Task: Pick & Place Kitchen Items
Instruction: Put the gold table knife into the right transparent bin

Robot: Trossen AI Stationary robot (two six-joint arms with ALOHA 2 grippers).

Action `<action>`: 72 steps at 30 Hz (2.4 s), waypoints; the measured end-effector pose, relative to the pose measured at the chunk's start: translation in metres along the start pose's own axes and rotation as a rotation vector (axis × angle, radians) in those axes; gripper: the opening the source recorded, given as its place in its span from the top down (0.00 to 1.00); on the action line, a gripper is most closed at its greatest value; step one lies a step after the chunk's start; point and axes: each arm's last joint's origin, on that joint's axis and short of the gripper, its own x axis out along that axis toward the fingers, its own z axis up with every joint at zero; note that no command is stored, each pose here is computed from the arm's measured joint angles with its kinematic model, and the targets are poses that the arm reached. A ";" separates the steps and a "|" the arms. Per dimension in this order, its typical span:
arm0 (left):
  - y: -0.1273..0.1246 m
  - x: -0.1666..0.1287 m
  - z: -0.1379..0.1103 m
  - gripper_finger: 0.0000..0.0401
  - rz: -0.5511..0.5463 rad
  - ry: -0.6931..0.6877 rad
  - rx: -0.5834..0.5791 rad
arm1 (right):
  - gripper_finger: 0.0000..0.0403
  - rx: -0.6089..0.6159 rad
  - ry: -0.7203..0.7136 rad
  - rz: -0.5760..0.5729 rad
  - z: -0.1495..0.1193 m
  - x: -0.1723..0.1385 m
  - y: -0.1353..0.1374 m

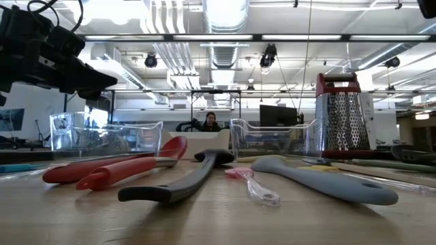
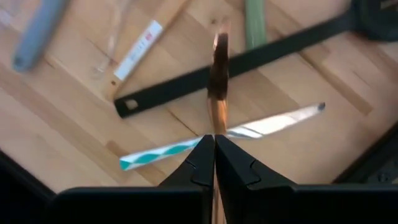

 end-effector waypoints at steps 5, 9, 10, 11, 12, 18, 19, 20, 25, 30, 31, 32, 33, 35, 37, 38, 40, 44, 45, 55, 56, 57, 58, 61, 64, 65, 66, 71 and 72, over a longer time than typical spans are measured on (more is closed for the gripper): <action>0.000 0.000 0.000 0.98 0.000 0.000 0.000 | 0.88 -0.007 0.009 -0.049 -0.002 0.010 0.004; 0.000 0.000 0.000 0.98 0.000 0.000 0.000 | 0.77 -0.023 0.003 -0.082 -0.004 0.018 0.007; 0.000 0.000 0.000 0.98 0.000 0.000 0.000 | 0.75 -0.038 0.002 -0.092 -0.005 0.020 0.008; 0.000 0.000 0.000 0.98 0.000 0.000 0.000 | 0.72 -0.054 0.001 -0.102 -0.006 0.022 0.009; 0.000 0.000 0.000 0.98 0.000 0.000 0.000 | 0.70 -0.076 0.002 -0.109 -0.006 0.025 0.010; 0.000 0.000 0.000 0.98 0.000 0.000 0.000 | 0.63 -0.148 0.012 -0.142 -0.011 0.040 0.018; 0.000 0.000 0.000 0.98 0.000 0.000 0.000 | 0.62 -0.148 0.021 -0.149 -0.012 0.042 0.019; 0.000 0.000 0.000 0.98 0.000 0.000 0.000 | 0.62 -0.147 0.028 -0.151 -0.012 0.044 0.020; 0.000 0.000 0.000 0.98 0.000 0.000 0.000 | 0.62 -0.107 0.058 -0.143 -0.016 0.047 0.022; 0.000 0.000 0.000 0.98 0.000 0.000 0.000 | 0.62 -0.107 0.094 -0.132 -0.027 0.048 0.018; 0.000 0.000 0.000 0.98 0.000 0.000 0.000 | 0.63 -0.108 0.105 -0.127 -0.028 0.050 0.016; 0.000 0.000 0.000 0.98 0.000 0.000 0.000 | 0.63 -0.105 0.117 -0.120 -0.029 0.053 0.016; 0.000 0.000 0.000 0.98 0.000 0.000 0.000 | 0.63 -0.105 0.133 -0.117 -0.031 0.057 0.014; 0.000 0.000 0.000 0.98 0.000 0.000 0.000 | 0.63 -0.100 0.143 -0.113 -0.032 0.064 0.011; 0.000 0.000 0.000 0.98 0.000 0.000 0.000 | 0.63 -0.097 0.152 -0.087 -0.034 0.070 0.010; 0.000 0.000 0.000 0.98 0.000 0.000 0.000 | 0.63 -0.097 0.157 -0.083 -0.034 0.073 0.009; 0.000 0.000 0.000 0.98 0.000 0.000 0.000 | 0.62 -0.091 0.171 -0.098 -0.034 0.076 0.005; 0.000 0.000 0.000 0.98 0.000 0.000 0.000 | 0.62 -0.090 0.182 -0.116 -0.034 0.081 0.000; 0.000 0.000 0.000 0.98 0.000 0.000 0.000 | 0.62 -0.090 0.182 -0.117 -0.034 0.082 -0.001; 0.000 0.000 0.000 0.98 0.000 0.000 0.000 | 0.64 -0.072 0.184 -0.099 -0.035 0.101 -0.013; 0.000 0.000 0.000 0.98 0.000 0.000 0.000 | 0.66 -0.064 0.184 -0.102 -0.035 0.101 -0.014; 0.000 0.000 0.000 0.98 0.000 0.000 0.000 | 0.68 -0.059 0.185 -0.103 -0.035 0.101 -0.014; 0.000 0.000 0.000 0.98 0.000 0.000 0.000 | 0.70 -0.059 0.186 -0.104 -0.035 0.101 -0.014; 0.000 0.000 0.000 0.98 0.000 0.000 0.000 | 0.81 -0.066 0.188 -0.107 -0.035 0.100 -0.013; 0.000 0.000 0.000 0.98 0.000 0.000 0.000 | 0.93 -0.067 0.195 -0.072 -0.035 0.096 -0.007; 0.000 0.000 0.000 0.98 0.000 0.001 0.000 | 0.93 -0.067 0.197 -0.064 -0.035 0.095 -0.006; 0.000 0.000 0.000 0.98 0.000 0.001 0.000 | 0.93 -0.067 0.197 -0.063 -0.035 0.093 -0.005; 0.000 0.000 0.000 0.98 0.000 0.001 -0.001 | 0.93 -0.066 0.202 -0.041 -0.035 0.083 0.001; 0.000 0.000 0.000 0.98 0.000 0.001 0.000 | 0.93 -0.069 0.201 -0.045 -0.034 0.080 0.001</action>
